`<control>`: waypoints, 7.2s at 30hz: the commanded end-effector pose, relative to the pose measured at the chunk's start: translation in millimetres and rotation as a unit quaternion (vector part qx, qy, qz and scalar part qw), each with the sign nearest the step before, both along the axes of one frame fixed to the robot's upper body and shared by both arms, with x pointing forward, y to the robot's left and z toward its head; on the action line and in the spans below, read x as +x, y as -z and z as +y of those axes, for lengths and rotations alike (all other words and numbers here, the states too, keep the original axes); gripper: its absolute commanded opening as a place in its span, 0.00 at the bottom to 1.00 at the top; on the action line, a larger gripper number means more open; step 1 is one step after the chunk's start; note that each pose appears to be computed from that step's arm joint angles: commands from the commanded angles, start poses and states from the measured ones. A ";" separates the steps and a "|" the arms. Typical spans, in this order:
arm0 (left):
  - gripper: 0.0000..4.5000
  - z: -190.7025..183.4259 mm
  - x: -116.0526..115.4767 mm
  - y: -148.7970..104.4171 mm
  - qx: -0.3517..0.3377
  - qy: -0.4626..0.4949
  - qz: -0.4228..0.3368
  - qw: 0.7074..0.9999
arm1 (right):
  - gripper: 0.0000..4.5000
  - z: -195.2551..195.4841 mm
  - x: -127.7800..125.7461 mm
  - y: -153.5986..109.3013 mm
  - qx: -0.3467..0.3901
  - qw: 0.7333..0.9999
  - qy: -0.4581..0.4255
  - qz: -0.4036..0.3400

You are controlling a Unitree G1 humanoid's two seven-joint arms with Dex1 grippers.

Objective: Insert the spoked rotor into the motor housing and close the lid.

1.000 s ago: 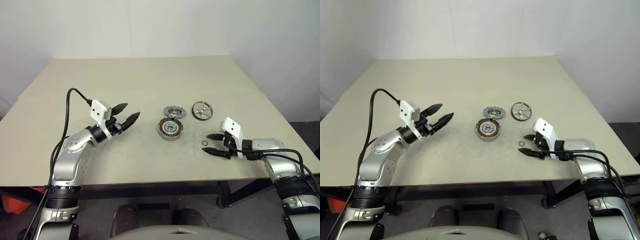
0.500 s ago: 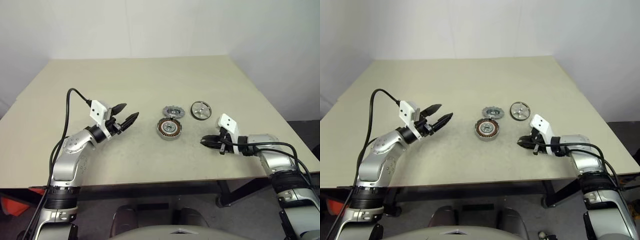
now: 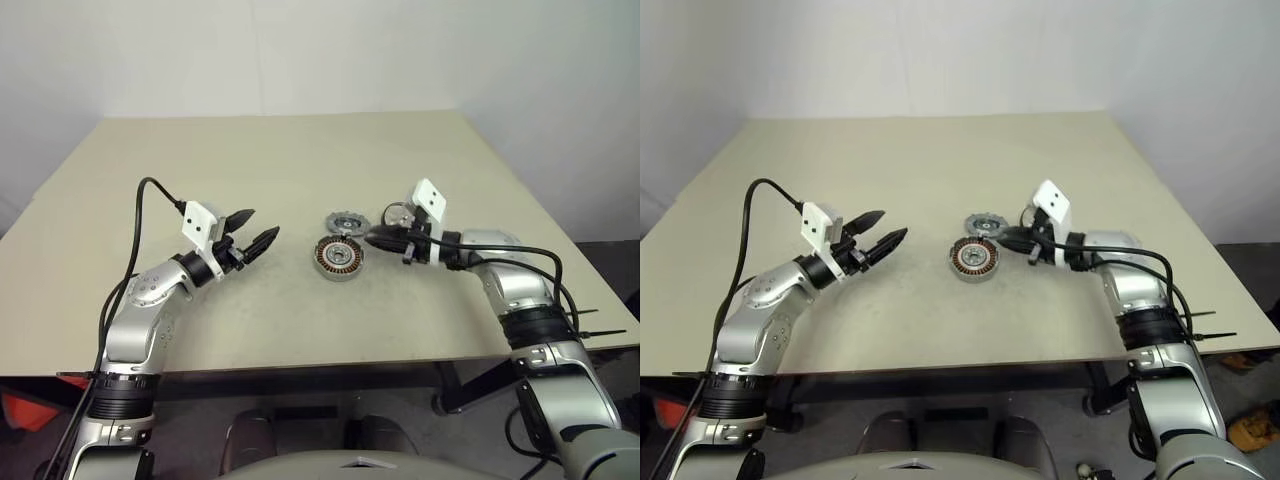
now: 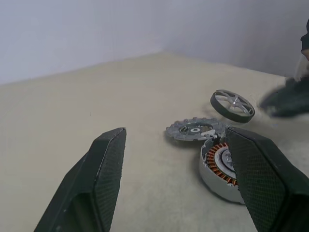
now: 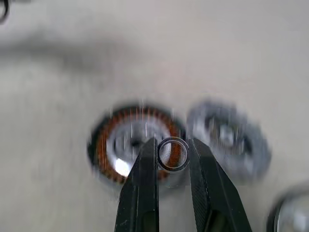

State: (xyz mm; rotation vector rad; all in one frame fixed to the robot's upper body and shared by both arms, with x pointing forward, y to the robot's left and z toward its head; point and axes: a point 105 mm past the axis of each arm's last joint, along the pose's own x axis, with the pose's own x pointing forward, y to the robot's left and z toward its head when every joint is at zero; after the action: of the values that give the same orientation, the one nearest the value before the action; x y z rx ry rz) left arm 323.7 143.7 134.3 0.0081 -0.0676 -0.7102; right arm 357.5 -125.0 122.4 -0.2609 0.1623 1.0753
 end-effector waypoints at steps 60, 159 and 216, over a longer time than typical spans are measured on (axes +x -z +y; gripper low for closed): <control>0.77 13.0 -2.3 -14.5 0.011 -0.031 -0.030 0.999 | 0.28 43.3 5.8 24.7 -0.001 0.999 -0.038 0.012; 0.77 -0.3 -11.6 5.0 0.001 -0.006 0.016 1.000 | 0.28 -105.1 66.3 39.4 0.153 0.876 0.393 0.233; 0.77 -0.7 -13.5 6.3 0.006 -0.011 0.015 1.000 | 0.01 18.2 24.8 2.5 -0.059 0.996 0.038 0.059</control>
State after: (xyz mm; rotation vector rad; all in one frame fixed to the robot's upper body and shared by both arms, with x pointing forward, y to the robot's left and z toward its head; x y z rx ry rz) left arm 312.0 143.9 111.3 -0.0136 0.0341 -0.6834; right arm 375.1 -112.7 99.5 -0.2577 0.4163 1.0043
